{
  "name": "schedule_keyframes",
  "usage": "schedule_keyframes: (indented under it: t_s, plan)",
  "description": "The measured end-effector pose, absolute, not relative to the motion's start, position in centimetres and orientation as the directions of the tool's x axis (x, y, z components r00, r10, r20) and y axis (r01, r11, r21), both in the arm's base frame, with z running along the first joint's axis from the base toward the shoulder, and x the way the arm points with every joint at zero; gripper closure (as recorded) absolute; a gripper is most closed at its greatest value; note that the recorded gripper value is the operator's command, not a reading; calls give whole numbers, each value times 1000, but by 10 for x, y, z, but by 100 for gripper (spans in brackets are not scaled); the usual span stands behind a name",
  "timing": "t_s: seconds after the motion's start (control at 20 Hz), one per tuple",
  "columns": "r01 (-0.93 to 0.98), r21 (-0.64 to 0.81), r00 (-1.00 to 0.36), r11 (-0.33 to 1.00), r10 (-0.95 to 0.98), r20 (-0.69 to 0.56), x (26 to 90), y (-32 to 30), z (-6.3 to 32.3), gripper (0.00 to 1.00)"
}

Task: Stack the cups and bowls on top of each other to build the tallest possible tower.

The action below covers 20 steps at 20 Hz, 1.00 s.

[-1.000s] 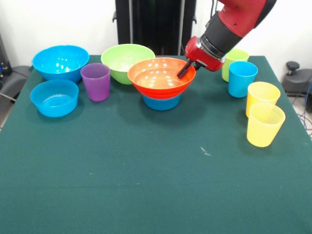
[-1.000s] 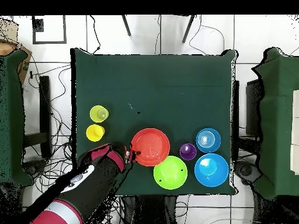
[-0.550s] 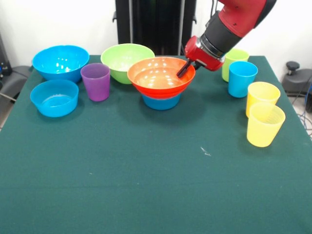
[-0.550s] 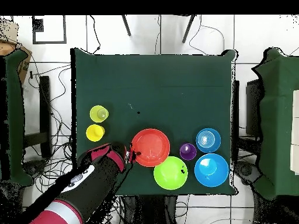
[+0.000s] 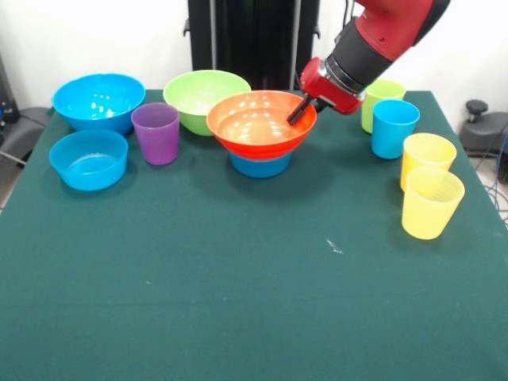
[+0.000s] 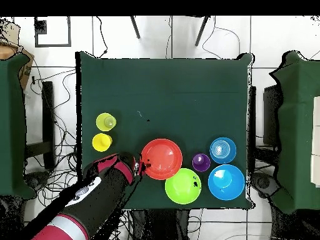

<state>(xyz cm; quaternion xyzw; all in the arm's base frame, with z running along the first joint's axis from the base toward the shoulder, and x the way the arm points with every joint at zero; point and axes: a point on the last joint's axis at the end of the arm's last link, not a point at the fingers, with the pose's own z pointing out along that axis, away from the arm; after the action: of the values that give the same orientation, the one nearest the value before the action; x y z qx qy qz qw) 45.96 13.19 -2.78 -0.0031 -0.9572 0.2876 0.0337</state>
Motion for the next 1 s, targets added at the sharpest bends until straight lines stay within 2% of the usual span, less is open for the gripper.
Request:
schedule_keyframes:
  t_s: [0.25, 0.3, 1.0]
  plan:
    - [-15, -555, -997, 832, 31, 74, 458, 132, -27, 100]
    - [-15, -556, -997, 831, 33, 76, 457, 132, -27, 0]
    - [-17, -559, -996, 829, 37, 85, 455, 133, -27, 0]
